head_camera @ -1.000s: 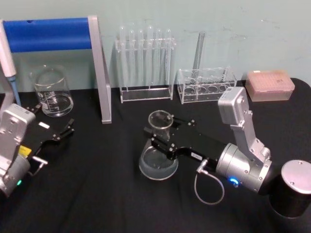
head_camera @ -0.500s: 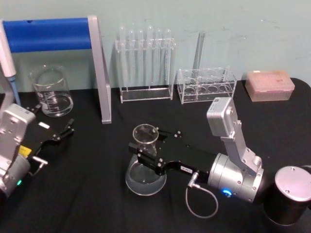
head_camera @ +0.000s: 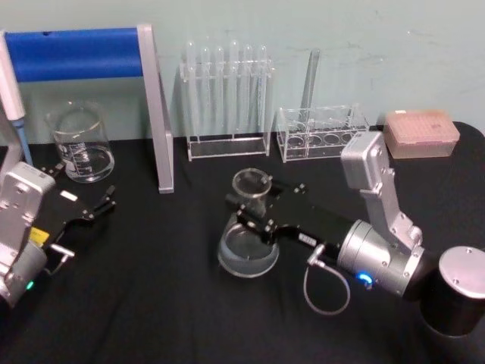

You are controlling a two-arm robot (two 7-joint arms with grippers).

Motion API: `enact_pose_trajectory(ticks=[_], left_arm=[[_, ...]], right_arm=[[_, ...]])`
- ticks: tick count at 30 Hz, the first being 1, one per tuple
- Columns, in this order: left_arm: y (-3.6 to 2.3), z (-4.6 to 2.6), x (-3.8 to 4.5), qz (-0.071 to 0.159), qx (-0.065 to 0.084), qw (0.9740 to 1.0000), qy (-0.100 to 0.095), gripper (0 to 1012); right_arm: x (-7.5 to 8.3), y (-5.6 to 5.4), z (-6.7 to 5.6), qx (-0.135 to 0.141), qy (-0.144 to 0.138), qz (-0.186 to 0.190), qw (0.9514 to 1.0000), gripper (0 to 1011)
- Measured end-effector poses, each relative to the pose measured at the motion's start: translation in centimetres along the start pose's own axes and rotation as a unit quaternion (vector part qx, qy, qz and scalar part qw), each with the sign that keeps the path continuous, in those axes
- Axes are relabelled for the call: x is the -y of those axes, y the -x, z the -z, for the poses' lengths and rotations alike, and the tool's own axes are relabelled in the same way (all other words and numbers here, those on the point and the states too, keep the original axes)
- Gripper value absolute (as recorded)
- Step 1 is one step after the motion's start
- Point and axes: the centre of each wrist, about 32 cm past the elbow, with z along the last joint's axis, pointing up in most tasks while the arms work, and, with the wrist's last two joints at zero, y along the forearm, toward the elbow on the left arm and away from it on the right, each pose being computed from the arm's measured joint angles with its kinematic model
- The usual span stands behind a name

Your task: Grasp the erlenmeyer flask with one hand, shake it three times, then place it back.

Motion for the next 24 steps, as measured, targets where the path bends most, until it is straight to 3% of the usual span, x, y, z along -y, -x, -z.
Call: enact_pose_trajectory(ticks=[11,24], left_arm=[[0.00,0.00,0.00,0.000,0.000,1.0000,0.000,1001],[0.00,0.00,0.00,0.000,0.000,1.0000,0.000,1001]], right_arm=[[0.9,-2.9,-0.1,0.007,-0.002,0.079,0.9969,456],[2.4,-5.7,-0.2,0.008,-0.006,0.152,0.9883,456]])
